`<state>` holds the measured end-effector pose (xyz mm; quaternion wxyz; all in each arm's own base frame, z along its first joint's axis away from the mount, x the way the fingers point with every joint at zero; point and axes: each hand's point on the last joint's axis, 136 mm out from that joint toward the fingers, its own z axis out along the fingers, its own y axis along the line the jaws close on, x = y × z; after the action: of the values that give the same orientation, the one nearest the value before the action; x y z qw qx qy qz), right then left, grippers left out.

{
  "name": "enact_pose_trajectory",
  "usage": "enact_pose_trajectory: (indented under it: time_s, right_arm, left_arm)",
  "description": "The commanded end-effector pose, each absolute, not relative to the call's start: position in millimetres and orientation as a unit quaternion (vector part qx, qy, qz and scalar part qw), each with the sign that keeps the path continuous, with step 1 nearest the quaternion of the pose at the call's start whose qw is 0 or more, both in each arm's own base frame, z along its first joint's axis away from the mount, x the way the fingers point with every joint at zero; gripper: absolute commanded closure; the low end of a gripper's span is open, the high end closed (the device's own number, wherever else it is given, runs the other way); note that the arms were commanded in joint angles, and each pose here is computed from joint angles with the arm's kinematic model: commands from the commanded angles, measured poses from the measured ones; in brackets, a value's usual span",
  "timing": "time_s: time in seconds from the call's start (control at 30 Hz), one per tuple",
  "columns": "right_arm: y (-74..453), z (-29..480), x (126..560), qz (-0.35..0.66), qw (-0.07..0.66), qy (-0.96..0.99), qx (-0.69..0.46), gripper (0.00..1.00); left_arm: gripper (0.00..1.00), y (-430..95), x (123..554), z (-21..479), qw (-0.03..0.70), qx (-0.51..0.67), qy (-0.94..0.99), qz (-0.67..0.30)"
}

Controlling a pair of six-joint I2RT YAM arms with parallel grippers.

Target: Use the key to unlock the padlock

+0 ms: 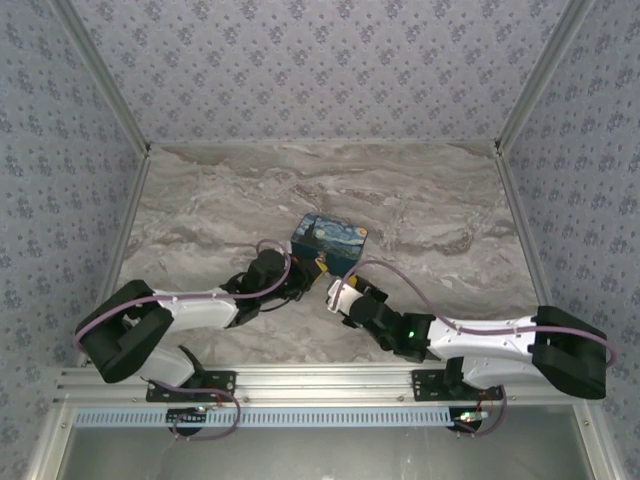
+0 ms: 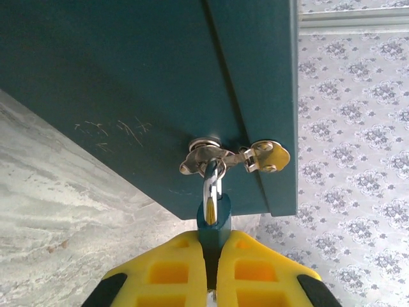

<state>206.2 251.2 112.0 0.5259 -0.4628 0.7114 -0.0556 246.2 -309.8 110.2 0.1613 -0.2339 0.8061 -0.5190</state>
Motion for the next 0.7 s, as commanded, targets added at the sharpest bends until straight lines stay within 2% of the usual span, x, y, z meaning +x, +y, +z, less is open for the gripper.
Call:
enact_pose_trajectory:
  time_s: [0.0,0.43,0.67]
  right_arm:
    - [252,130,217,-0.101,0.553,0.688,-0.459,0.58]
    - [267,132,221,-0.099,0.554,0.677,-0.473,0.60]
    - [276,130,226,-0.098,0.554,0.677,-0.474,0.64]
  left_arm:
    - [1.00,-317,252,141,0.172,-0.217,0.790,-0.547]
    - [1.00,-319,252,151,0.170,-0.216,0.786,-0.554]
    - [1.00,-320,251,151,0.167,-0.217,0.786,-0.554]
